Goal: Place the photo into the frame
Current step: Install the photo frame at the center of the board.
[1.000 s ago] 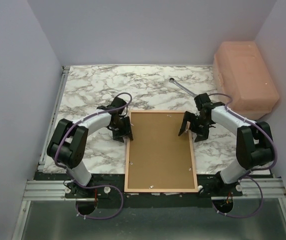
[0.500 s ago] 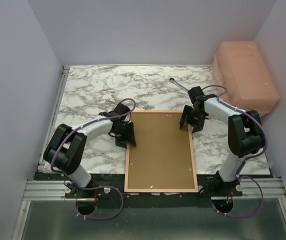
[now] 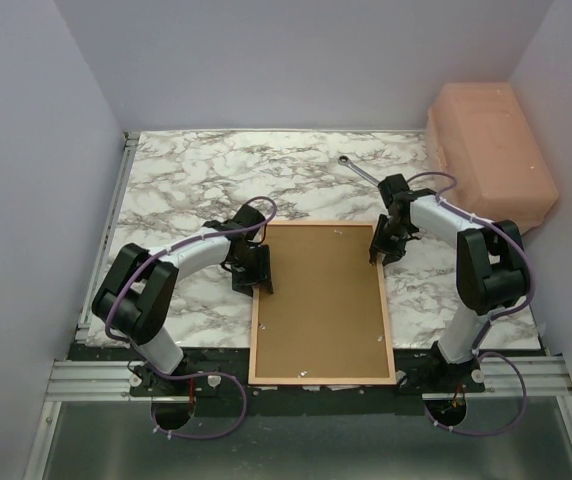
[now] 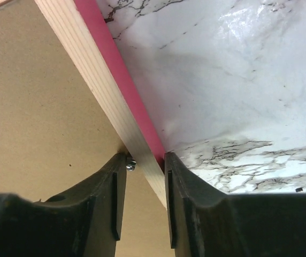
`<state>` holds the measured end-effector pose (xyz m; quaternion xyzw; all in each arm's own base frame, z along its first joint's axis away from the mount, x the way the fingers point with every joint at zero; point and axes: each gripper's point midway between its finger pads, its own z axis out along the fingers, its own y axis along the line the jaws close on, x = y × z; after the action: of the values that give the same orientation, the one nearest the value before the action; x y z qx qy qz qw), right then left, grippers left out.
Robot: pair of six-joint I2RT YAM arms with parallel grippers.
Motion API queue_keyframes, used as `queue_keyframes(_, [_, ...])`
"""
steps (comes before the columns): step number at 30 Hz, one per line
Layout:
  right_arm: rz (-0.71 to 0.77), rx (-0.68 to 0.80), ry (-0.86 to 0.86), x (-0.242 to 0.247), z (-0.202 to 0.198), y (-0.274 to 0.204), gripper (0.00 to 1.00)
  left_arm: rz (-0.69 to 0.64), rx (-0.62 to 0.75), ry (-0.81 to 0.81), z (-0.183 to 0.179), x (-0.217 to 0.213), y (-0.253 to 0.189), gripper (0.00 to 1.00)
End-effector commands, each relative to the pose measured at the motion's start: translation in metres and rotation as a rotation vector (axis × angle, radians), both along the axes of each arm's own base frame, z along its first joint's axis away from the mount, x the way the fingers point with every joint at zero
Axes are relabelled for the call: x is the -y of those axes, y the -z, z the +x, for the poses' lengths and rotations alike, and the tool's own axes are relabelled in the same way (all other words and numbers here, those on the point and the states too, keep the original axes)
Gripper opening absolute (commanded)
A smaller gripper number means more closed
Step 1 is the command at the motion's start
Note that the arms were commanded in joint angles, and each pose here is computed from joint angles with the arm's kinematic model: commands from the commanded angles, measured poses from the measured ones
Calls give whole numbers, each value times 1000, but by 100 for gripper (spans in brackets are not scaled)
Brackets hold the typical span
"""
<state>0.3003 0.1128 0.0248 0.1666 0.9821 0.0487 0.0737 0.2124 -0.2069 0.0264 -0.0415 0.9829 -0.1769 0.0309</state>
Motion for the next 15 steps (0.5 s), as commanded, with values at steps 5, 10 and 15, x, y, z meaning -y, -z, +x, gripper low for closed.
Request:
queue_keyframes(5, [-107, -53, 19, 17, -13, 9, 6, 13, -46, 35, -13, 7, 16, 52])
queue_keyframes(10, [-130, -55, 8, 21, -12, 11, 1, 18, -50, 36, -15, 7, 17, 52])
queue_keyframes(15, [-153, -32, -7, 26, -9, 7, 1, 20, -51, 34, -16, 7, 17, 52])
